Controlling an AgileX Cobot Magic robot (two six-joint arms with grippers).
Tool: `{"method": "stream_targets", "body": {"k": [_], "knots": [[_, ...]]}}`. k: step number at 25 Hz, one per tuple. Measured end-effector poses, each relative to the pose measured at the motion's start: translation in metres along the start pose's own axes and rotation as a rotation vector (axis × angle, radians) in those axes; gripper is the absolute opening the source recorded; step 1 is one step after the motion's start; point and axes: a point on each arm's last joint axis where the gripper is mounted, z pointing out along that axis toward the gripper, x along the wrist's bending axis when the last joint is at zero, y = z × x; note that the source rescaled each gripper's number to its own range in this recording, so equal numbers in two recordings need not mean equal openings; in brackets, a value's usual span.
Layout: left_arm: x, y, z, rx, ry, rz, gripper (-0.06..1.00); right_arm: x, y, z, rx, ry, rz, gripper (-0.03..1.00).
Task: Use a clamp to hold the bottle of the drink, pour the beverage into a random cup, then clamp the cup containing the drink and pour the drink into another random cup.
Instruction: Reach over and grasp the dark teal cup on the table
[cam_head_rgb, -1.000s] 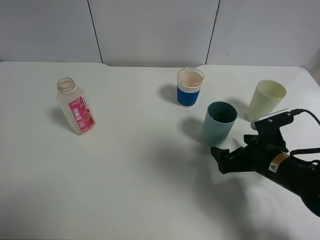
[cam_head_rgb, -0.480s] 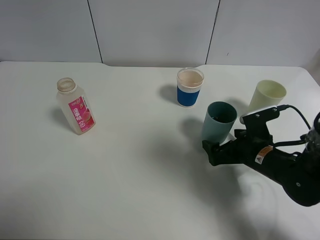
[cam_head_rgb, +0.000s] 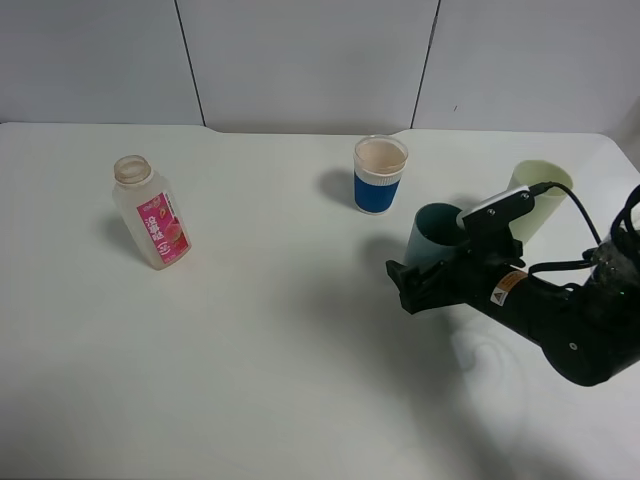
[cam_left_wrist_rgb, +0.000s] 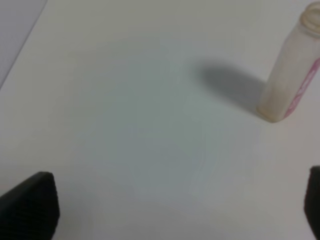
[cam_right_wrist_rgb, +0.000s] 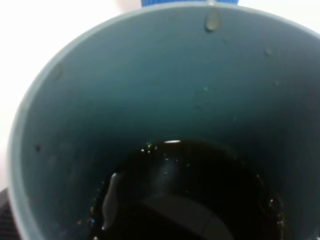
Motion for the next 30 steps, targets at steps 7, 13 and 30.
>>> {"method": "stream_targets", "body": {"k": [7, 13, 30], "knots": [[0.0000, 0.0000, 0.0000, 0.000, 0.000, 0.000, 1.00, 0.0006, 0.0001, 0.0000, -0.001, 0.007, -0.042, 0.77], [0.0000, 0.0000, 0.0000, 0.000, 0.000, 0.000, 1.00, 0.0015, 0.0002, 0.0000, -0.003, 0.017, -0.102, 0.77], [0.0000, 0.0000, 0.0000, 0.000, 0.000, 0.000, 1.00, 0.0015, 0.0002, 0.0000, -0.003, 0.018, -0.096, 0.00]]}}
